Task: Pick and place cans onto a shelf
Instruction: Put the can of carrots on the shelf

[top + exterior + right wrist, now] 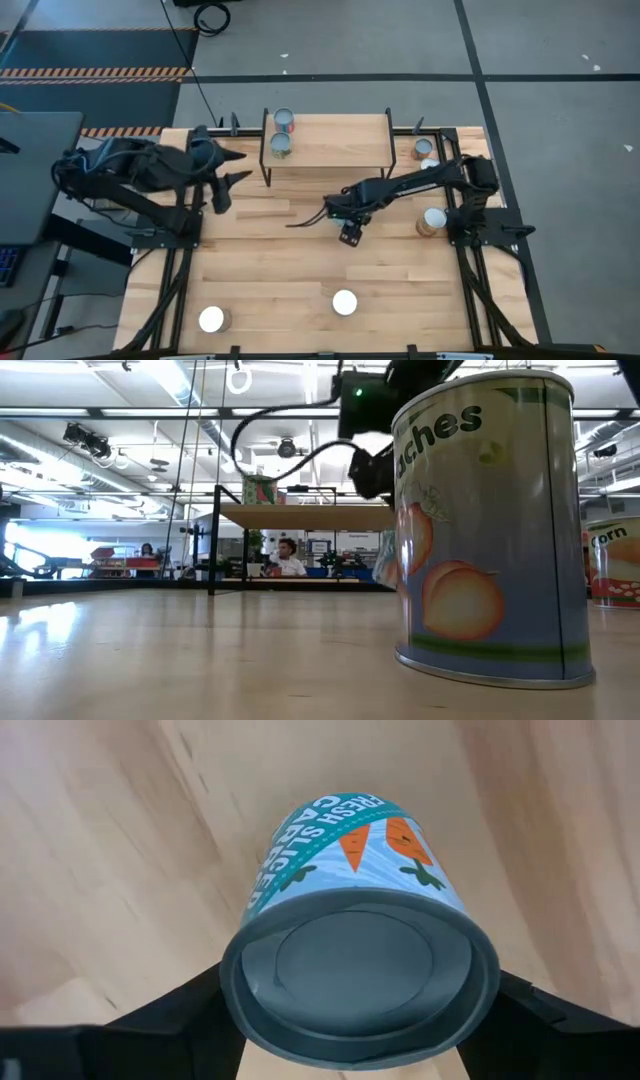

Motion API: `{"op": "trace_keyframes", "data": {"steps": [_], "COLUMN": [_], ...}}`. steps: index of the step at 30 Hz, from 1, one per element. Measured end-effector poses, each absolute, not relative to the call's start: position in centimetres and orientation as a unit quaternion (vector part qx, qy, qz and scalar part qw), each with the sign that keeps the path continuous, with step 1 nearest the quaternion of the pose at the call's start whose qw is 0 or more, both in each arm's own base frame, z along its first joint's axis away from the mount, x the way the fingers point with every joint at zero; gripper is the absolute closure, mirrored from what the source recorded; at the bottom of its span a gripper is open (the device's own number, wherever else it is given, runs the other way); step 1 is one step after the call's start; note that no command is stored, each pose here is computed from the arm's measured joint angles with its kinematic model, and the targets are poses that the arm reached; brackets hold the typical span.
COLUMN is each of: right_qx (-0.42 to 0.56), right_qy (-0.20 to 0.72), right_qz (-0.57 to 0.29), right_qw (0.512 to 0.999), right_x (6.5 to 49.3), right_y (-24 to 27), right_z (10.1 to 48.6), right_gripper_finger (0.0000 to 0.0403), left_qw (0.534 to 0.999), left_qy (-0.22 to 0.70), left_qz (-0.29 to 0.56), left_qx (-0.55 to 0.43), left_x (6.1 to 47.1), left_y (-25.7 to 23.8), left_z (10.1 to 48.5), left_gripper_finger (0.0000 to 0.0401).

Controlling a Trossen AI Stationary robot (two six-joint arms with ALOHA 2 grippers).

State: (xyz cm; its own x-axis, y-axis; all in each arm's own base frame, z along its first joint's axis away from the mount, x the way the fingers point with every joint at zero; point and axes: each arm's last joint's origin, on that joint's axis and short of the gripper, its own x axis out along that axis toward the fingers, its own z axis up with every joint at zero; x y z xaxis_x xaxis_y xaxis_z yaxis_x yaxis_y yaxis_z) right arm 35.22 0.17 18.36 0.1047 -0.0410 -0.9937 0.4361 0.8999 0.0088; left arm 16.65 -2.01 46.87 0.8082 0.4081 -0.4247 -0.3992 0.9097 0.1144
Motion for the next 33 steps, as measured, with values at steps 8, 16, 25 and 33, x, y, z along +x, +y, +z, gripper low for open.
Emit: {"op": "trace_keyframes", "data": {"steps": [8, 16, 25, 33], "right_qx": [0.065, 0.012, -0.032, -0.059], "right_qy": [0.681, 0.673, 0.619, 0.573], "right_qz": [-0.113, -0.055, -0.001, 0.024], "right_qw": [0.720, 0.738, 0.785, 0.817], "right_x": [38.9, 40.7, 41.1, 40.7], "right_y": [0.0, 0.4, 1.7, 2.2], "right_z": [18.3, 17.2, 19.5, 22.5], "right_gripper_finger": [0.0111, 0.0065, 0.0042, 0.0051], "left_qw": [0.964, 0.962, 0.963, 0.952], "left_qy": [0.167, 0.162, 0.192, 0.234], "left_qz": [0.203, 0.218, 0.190, 0.197], "left_qx": [0.027, 0.023, 0.017, -0.004], "left_x": [17.9, 18.0, 17.7, 16.8], "left_y": [-0.1, 1.1, 1.1, 1.1], "left_z": [48.3, 48.4, 47.9, 47.1], "left_gripper_finger": [0.0214, 0.0214, 0.0214, 0.0214]}}
